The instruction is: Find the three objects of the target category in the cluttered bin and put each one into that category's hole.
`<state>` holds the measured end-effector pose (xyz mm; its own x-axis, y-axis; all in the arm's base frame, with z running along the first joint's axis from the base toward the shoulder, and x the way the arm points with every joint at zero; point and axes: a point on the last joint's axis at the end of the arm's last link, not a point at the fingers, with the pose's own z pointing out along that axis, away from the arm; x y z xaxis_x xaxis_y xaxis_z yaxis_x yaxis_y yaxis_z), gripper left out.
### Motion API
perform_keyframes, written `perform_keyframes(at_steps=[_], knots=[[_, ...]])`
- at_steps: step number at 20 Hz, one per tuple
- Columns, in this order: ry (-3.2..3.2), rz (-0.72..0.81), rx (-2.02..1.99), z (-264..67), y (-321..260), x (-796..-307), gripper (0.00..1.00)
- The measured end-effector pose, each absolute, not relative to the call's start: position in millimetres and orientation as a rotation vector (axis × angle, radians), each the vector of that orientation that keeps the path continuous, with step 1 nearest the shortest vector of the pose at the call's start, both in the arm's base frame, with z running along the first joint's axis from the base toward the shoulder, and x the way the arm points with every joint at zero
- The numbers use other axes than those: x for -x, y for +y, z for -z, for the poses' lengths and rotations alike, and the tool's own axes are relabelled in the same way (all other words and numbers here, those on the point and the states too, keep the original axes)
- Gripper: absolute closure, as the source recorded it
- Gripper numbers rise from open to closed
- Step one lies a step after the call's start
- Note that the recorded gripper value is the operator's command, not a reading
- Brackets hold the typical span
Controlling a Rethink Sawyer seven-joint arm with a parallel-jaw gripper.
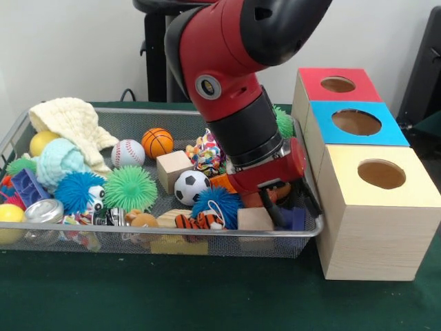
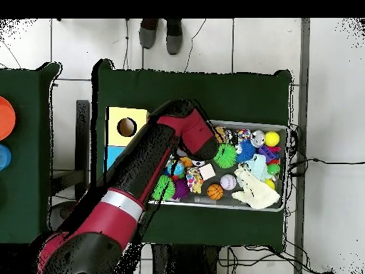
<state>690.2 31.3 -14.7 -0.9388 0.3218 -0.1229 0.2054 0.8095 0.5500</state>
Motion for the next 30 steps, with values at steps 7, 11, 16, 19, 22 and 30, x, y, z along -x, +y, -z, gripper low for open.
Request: perform_keyframes(at_steps=[7,11,16,19,22,30], knots=[[2.78,-0.874,-0.435,31,42,-685,0.0],[2.779,-0.876,-0.436,31,42,-685,0.0],[2.779,-0.877,-0.436,31,42,-685,0.0],[2.778,-0.878,-0.437,31,42,-685,0.0],[2.777,-0.881,-0.441,32,41,-685,0.0],[2.784,-0.892,-0.438,32,39,-684,0.0]])
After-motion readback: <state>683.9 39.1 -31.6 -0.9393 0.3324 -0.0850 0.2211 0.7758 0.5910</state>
